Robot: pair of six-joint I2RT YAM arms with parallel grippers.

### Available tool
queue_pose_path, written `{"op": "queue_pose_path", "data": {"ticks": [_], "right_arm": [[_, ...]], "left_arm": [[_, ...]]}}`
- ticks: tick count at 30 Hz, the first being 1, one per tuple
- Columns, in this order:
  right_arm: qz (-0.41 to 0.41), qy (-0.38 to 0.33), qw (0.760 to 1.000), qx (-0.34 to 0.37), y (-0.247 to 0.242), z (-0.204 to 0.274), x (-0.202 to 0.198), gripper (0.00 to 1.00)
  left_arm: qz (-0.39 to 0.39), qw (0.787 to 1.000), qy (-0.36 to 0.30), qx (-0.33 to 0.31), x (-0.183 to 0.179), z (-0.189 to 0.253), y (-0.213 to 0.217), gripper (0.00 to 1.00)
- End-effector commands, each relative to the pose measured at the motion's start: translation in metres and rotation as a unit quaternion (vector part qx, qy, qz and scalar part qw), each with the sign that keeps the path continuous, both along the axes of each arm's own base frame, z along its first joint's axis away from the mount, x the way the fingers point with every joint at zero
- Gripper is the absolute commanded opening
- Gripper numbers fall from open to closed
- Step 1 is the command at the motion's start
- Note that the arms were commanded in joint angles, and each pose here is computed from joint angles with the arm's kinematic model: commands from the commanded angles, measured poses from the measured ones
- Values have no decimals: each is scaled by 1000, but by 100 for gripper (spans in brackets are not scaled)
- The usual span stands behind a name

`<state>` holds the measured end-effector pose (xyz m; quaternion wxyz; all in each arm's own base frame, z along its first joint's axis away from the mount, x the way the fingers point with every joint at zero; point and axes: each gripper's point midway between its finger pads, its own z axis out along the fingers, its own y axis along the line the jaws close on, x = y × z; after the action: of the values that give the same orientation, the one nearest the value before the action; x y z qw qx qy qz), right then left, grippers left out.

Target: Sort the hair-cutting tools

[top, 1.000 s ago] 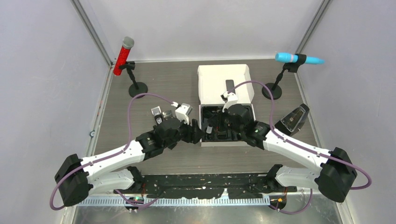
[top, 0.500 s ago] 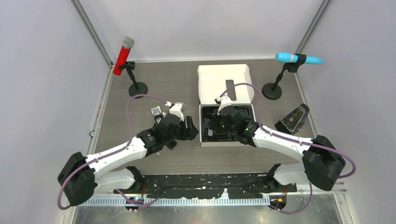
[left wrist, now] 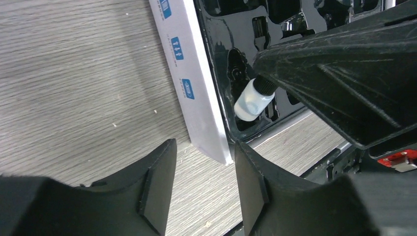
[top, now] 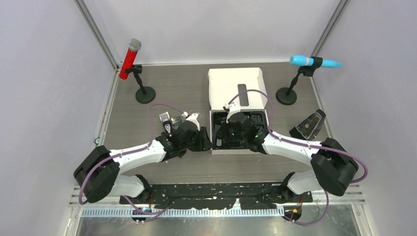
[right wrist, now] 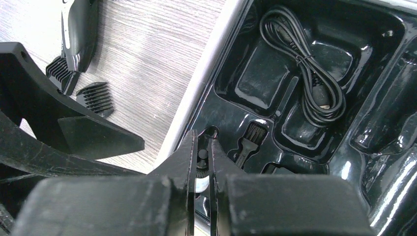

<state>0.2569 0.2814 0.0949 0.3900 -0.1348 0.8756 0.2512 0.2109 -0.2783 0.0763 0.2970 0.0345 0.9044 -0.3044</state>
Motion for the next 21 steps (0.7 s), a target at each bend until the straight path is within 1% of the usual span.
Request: {"op": "queue_pose_path", "data": {"ticks": [1,5,10,14,19,21], "right_arm": [[9,-3,1000,20,8,4,1,5],[13,5,1000,14,7,0,-2,8],[14,9,1000,9,6,-2,-3,13],[12,4,1000,2,3,2,-2,22],[10,-24,1000,0,-2,20,2,41],[7,-35,999,-2,-6,27,3,46]], "left_arm": [[-11,999,-4,-47,3,15,-19,48],[-10,999,-1,-43,3,12,-18,45],[-9,999,1,-41,3,10,-18,42],[-9,999,2,-40,3,9,-17,39],[-6,999,3,-38,3,7,-16,38],[-7,999,4,-38,3,7,-16,38]]}}
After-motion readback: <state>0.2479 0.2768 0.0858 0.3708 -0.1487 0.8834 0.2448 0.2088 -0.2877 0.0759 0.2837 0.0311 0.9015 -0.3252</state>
